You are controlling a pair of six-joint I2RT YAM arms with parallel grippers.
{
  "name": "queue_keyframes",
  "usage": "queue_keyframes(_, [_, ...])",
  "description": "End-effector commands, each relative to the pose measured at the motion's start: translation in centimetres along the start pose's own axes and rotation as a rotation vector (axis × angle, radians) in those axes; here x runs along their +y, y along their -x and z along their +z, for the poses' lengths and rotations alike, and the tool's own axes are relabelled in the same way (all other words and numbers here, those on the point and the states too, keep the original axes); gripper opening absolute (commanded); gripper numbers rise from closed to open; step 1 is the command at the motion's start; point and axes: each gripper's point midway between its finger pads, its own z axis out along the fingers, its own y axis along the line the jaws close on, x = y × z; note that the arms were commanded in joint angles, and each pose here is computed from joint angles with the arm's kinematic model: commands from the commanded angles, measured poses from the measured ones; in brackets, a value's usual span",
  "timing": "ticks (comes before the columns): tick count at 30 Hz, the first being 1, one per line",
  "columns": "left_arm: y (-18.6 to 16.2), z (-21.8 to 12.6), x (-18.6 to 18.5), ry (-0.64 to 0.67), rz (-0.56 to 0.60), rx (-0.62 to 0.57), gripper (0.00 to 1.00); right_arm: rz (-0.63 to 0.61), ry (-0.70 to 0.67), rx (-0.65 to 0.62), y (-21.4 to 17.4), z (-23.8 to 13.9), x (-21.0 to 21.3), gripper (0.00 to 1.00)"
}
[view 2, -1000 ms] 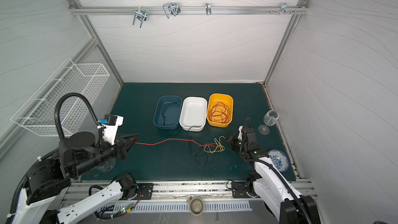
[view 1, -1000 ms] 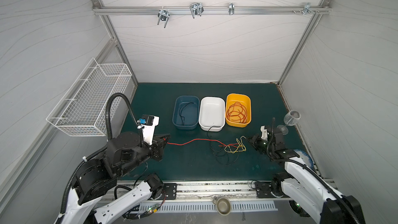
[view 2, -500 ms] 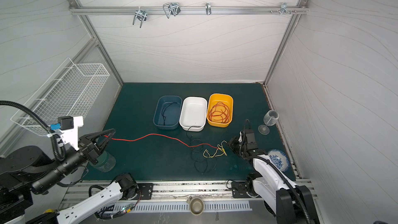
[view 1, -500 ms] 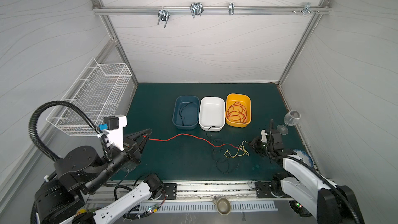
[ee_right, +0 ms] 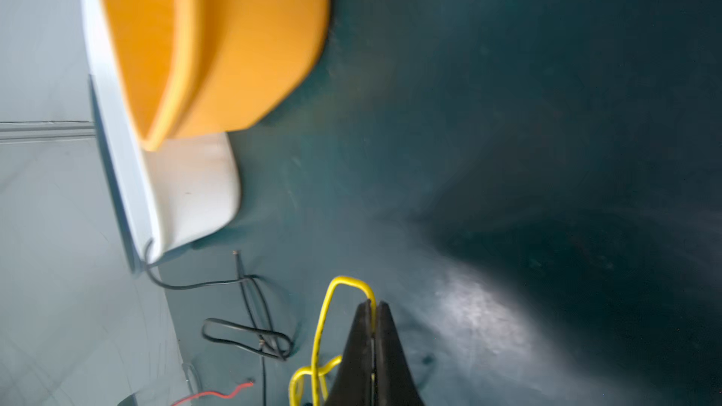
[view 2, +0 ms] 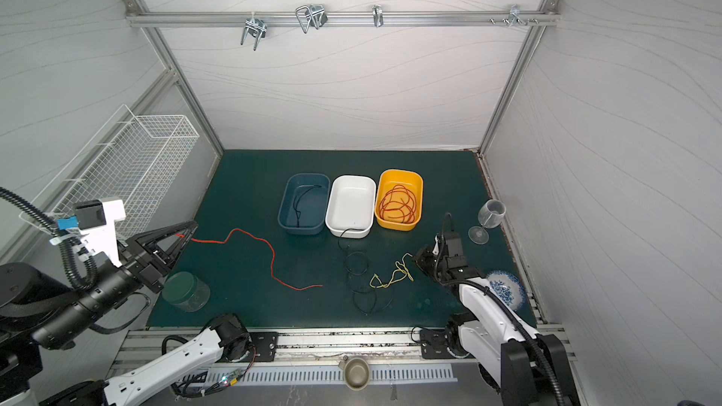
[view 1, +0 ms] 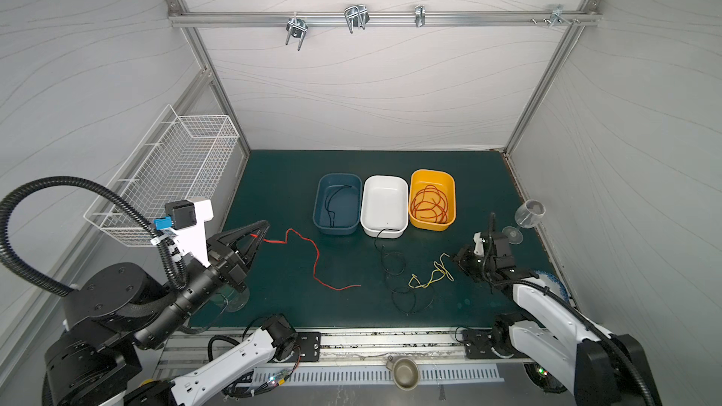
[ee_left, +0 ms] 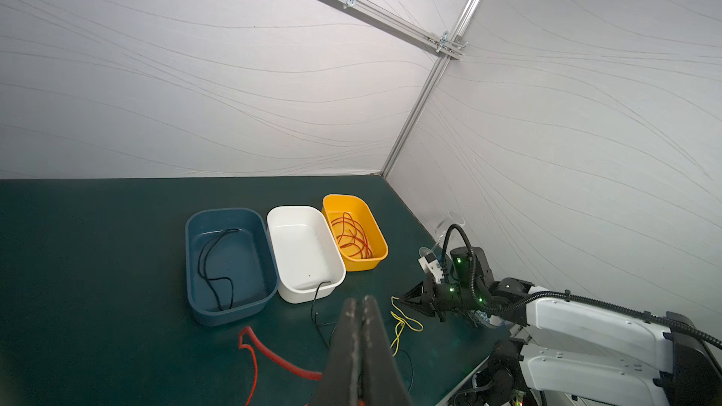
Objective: Untangle the cables
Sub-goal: 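Pull the red wire out of the pile, drawing the left gripper back, then raise the red wire high with the left gripper and swing toward the yellow tub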
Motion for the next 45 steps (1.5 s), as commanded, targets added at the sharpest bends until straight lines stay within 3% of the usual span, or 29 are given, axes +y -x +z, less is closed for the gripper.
queue_keyframes(1, [0.1, 1.2, -1.2, -0.045, 0.015, 0.017, 0.0, -0.058, 0.068, -0.056, 1.8, -1.9, 3.2, 0.0])
queue_keyframes(5, [-1.8, 2.9, -1.1, -0.041, 0.008, 0.079, 0.0, -0.113, 0.169, -0.082, 2.5, -4.4, 6.9, 0.0])
queue_keyframes(10, [-4.3, 5.2, -1.5, -0.062, -0.005, 0.158, 0.0, -0.246, 0.435, -0.051, 1.5, -7.4, 13.3, 0.0])
queue_keyframes(13, [-4.7, 6.3, -2.1, -0.084, -0.015, 0.181, 0.0, -0.316, 0.431, -0.034, 0.7, -8.0, 14.6, 0.0])
queue_keyframes(24, [0.1, 9.0, -6.1, -0.186, 0.018, 0.149, 0.0, -0.312, 0.417, -0.026, -0.5, -6.7, 13.0, 0.0])
queue_keyframes(34, [6.1, 11.7, -9.9, -0.263, 0.078, 0.067, 0.0, -0.285, 0.376, 0.003, -2.5, -4.7, 9.0, 0.0])
queue_keyframes(45, [10.0, 15.0, -13.7, -0.375, 0.142, -0.013, 0.0, -0.257, 0.344, 0.014, -4.0, -3.7, 6.0, 0.0])
